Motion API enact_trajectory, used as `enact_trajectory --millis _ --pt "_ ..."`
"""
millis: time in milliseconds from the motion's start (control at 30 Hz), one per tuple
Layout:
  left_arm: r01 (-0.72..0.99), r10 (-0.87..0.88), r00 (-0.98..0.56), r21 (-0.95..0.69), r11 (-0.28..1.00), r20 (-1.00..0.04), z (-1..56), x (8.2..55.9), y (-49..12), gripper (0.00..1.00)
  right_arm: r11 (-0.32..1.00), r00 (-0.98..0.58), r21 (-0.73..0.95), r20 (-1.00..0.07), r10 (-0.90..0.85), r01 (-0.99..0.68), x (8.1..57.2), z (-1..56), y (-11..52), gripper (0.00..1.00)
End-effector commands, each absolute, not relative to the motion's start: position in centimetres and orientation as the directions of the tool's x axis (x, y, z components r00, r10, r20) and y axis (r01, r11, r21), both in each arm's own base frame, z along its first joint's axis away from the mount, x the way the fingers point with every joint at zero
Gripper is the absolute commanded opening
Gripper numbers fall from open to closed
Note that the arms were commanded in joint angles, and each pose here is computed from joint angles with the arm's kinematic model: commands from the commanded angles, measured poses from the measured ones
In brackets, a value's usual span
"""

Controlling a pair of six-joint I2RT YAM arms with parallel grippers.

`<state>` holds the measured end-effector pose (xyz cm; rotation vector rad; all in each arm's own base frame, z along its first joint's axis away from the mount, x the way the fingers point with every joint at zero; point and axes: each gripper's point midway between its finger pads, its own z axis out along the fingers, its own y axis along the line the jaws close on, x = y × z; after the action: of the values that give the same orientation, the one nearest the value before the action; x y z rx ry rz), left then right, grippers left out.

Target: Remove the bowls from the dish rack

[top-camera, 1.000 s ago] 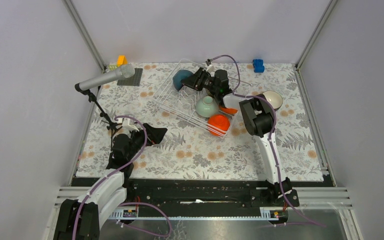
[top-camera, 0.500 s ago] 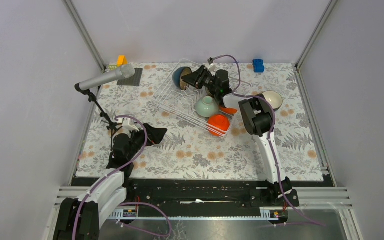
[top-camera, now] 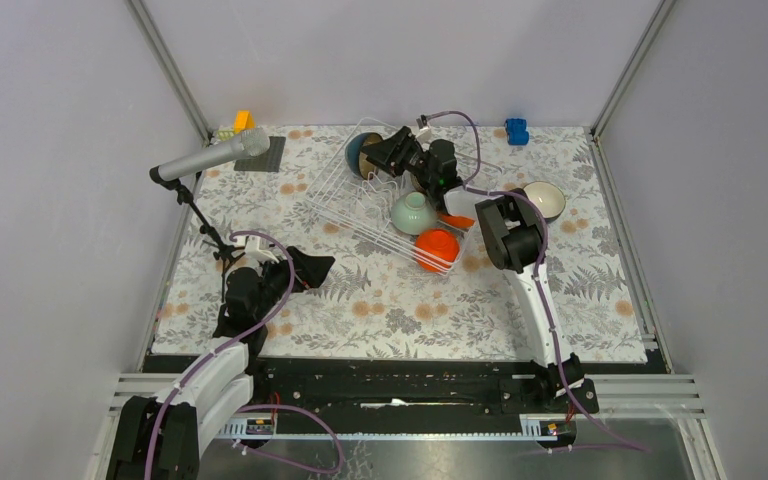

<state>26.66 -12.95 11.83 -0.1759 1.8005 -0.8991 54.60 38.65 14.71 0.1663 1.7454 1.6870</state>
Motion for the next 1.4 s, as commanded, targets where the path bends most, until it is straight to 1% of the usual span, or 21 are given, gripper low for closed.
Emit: enact_trajectory --millis 0,267,433,600,800,900,1000,1100,1133,1167,1233,1367 --pt "0.326 -0.509 -0.374 -0.624 0.710 -0.775 13.1 27.0 -12.9 0.99 0.184 -0.704 0.896 -0.434 0.563 -0.405 55.3 17.0 38.3 0.69" --pt "0.325 -0.510 -0.375 -0.625 0.710 -0.774 13.1 27.0 -12.9 0.99 0.304 -0.691 0.865 -0.501 0.521 -0.399 55.8 16.1 39.6 0.71" --pt "0.327 -0.509 -0.373 -0.623 0.710 -0.776 13.2 27.0 -12.9 0.99 0.426 -0.658 0.827 -0.554 0.510 -0.366 57.0 15.0 40.3 0.70" --pt "0.325 -0.509 -0.375 -0.624 0.711 -0.775 13.1 27.0 -12.8 0.99 0.494 -0.634 0.788 -0.601 0.487 -0.368 57.5 14.5 41.3 0.66" --pt "0.327 -0.509 -0.374 -0.624 0.710 -0.775 13.2 27.1 -12.9 0.99 0.525 -0.617 0.762 -0.631 0.471 -0.378 57.8 14.6 42.1 0.54" --pt "0.327 -0.510 -0.374 -0.624 0.709 -0.775 13.2 27.0 -12.9 0.99 0.533 -0.609 0.751 -0.644 0.462 -0.390 57.9 15.0 42.6 0.44" --pt "0.329 -0.509 -0.376 -0.625 0.708 -0.774 13.2 27.0 -12.9 0.99 0.539 -0.604 0.737 -0.660 0.446 -0.407 58.0 15.9 43.1 0.38" --pt "0.328 -0.509 -0.376 -0.625 0.708 -0.774 13.2 27.0 -12.9 0.99 0.538 -0.597 0.733 -0.667 0.446 -0.416 57.8 17.3 43.1 0.10" --pt "0.328 -0.509 -0.376 -0.625 0.708 -0.774 13.2 27.0 -12.9 0.99 0.539 -0.593 0.729 -0.671 0.444 -0.421 57.7 17.8 43.0 0.03" --pt "0.328 -0.509 -0.377 -0.625 0.709 -0.774 13.2 27.0 -12.9 0.99 0.536 -0.589 0.727 -0.676 0.444 -0.430 57.4 18.7 42.9 0.00" --pt "0.327 -0.509 -0.376 -0.625 0.709 -0.774 13.2 27.0 -12.9 0.99 0.537 -0.576 0.714 -0.691 0.437 -0.449 56.9 20.1 42.6 0.00" --pt "0.328 -0.511 -0.374 -0.625 0.708 -0.774 13.3 27.0 -12.9 0.99 0.509 -0.541 0.678 -0.733 0.411 -0.531 55.0 24.8 42.1 0.00"
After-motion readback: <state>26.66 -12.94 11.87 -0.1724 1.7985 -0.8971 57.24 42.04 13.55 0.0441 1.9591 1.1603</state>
